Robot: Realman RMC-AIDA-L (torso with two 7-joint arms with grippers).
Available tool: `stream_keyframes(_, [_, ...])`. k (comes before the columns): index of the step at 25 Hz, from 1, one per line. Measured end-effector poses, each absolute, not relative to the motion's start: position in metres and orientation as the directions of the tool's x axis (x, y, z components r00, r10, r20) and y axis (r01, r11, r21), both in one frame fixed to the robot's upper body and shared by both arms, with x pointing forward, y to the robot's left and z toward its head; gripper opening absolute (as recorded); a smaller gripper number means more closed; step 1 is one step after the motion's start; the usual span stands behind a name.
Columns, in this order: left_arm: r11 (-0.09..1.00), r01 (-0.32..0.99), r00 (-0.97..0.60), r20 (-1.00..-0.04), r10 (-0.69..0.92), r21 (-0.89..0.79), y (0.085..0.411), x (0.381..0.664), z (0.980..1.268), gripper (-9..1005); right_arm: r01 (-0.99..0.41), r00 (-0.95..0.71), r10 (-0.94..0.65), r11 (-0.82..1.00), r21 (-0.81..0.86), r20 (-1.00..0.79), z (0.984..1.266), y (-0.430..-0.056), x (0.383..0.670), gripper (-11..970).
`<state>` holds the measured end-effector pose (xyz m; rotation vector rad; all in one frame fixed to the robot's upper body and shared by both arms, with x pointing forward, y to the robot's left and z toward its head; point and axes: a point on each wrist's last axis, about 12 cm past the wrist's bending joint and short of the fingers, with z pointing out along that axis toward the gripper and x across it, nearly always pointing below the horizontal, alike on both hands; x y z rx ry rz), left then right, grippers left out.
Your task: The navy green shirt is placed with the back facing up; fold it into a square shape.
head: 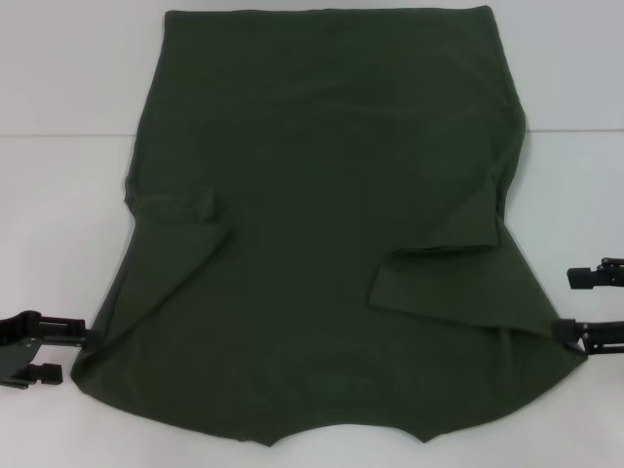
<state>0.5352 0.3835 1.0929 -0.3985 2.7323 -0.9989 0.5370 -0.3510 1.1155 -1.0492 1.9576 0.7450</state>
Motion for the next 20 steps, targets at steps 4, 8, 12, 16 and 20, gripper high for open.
stream_keyframes(4, [0.736, -0.174, -0.946, -0.096, -0.309, -0.654, 0.3798, 0.5377, 1.0921, 808, -0.888, -0.336, -0.450, 0.445, 0.119, -0.828, 1.1134, -0.3466, 0.5356, 835])
stream_keyframes(8, [0.735, -0.171, -0.947, -0.097, -0.307, -0.656, 0.3786, 0.5389, 1.0922, 808, -0.905, -0.303, -0.475, 0.414, 0.094, -0.826, 1.1117, -0.3440, 0.5345, 835])
stream_keyframes(12, [0.736, -0.169, -0.947, -0.099, -0.305, -0.655, 0.3779, 0.5398, 1.0926, 808, -0.909, -0.301, -0.485, 0.406, 0.093, -0.821, 1.1109, -0.3420, 0.5349, 835])
stream_keyframes(16, [0.743, -0.168, -0.948, -0.100, -0.302, -0.648, 0.3779, 0.5405, 1.0921, 808, -0.909, -0.300, -0.487, 0.406, 0.092, -0.820, 1.1108, -0.3418, 0.5350, 835])
stream_keyframes(20, [0.748, -0.168, -0.950, -0.098, -0.296, -0.642, 0.3770, 0.5410, 1.0915, 808, -0.912, -0.295, -0.489, 0.402, 0.088, -0.821, 1.1109, -0.3413, 0.5349, 834])
